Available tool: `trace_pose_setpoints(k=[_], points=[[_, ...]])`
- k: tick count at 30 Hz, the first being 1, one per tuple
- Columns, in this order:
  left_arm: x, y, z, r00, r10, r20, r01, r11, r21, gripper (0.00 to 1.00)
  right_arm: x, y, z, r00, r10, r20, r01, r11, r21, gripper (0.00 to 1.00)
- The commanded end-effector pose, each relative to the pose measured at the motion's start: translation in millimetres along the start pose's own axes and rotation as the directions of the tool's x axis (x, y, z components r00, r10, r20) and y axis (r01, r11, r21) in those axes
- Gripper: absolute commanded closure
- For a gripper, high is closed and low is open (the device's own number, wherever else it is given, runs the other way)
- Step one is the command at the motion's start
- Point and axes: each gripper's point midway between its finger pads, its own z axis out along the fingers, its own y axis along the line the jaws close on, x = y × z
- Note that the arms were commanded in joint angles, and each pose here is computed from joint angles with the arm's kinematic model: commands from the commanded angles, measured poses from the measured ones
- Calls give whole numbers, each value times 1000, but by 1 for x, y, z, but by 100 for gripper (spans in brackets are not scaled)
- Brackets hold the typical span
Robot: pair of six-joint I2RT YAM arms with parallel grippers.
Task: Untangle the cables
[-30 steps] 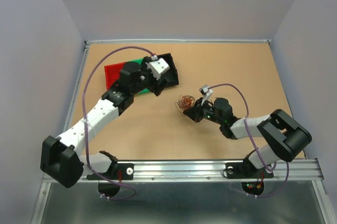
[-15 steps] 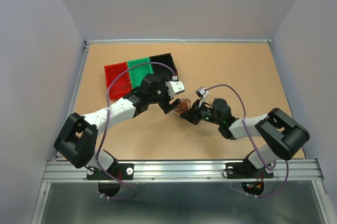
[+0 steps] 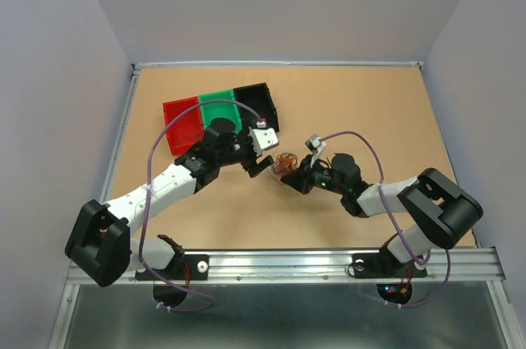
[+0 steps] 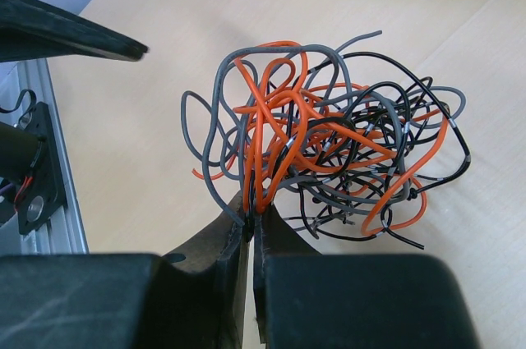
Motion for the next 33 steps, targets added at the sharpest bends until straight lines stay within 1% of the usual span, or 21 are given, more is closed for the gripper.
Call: trace_pose_setpoints(k=[1,2,4,7,12,14,16,17,18,19,20,21,22,24,25,27,28,30,31,32,33], points=[[-19,-10,-12,994,64,91,-68,997,42,13,-32,13,10,993,-64,95,70,996,-55,94],[-21,-15,-13,992,70,106,-78,995,70,12,-32,14,9,993,-64,95,70,996,-55,95],[-14,-25,-14,991,94,91,-105,986,126,12,-31,14,8,994,-64,93,69,996,-56,94],[-6,-33,-10,993,97,73,-108,978,176,13,-32,15,8,993,-67,95,72,996,-58,94],[1,-29,4,994,101,40,-107,981,165,13,-32,15,8,993,-64,95,70,996,-62,94],[5,-26,15,995,95,14,-96,983,155,15,-32,16,9,994,-62,95,68,996,-66,94],[11,-25,24,996,88,-16,-84,985,151,27,-33,17,9,993,-61,98,68,995,-69,94],[13,-23,32,996,84,-31,-78,985,154,36,-32,16,10,994,-56,95,63,996,-69,94],[13,-25,36,996,82,-38,-75,985,158,61,-33,16,10,994,-57,96,64,995,-71,94],[13,-24,39,996,80,-43,-72,985,155,74,-33,16,11,994,-56,97,63,995,-72,94],[14,-23,41,996,72,-50,-64,986,153,95,-33,16,11,994,-51,97,58,996,-69,94],[10,-20,41,996,72,-45,-65,988,143,100,-33,14,11,994,-45,100,51,997,-58,94],[8,-17,39,997,69,-42,-63,990,128,100,-33,11,11,994,-37,103,42,998,-42,94],[-8,-8,24,998,56,11,-57,996,74,100,-37,-5,12,992,-3,130,-3,999,49,94],[-27,14,3,997,27,76,-27,1000,-2,100,-39,-28,12,988,24,152,-50,984,170,94],[-48,43,-28,986,-29,164,40,997,-67,100,-41,-59,7,981,66,185,-124,938,324,98],[-60,84,-67,965,-99,241,147,971,-190,100,-40,-94,-8,962,117,246,-224,854,469,100],[-68,131,-120,929,-148,339,264,907,-328,100,-45,-121,-33,924,159,347,-336,772,540,99],[-63,166,-170,888,-183,421,383,800,-462,100,-51,-150,-59,864,189,467,-461,672,580,99],[-56,185,-200,890,-140,435,390,730,-562,100,-50,-163,-77,827,196,528,-523,615,590,99],[-61,196,-233,857,-116,502,452,638,-624,100,-46,-184,-117,735,176,655,-642,491,588,99]])
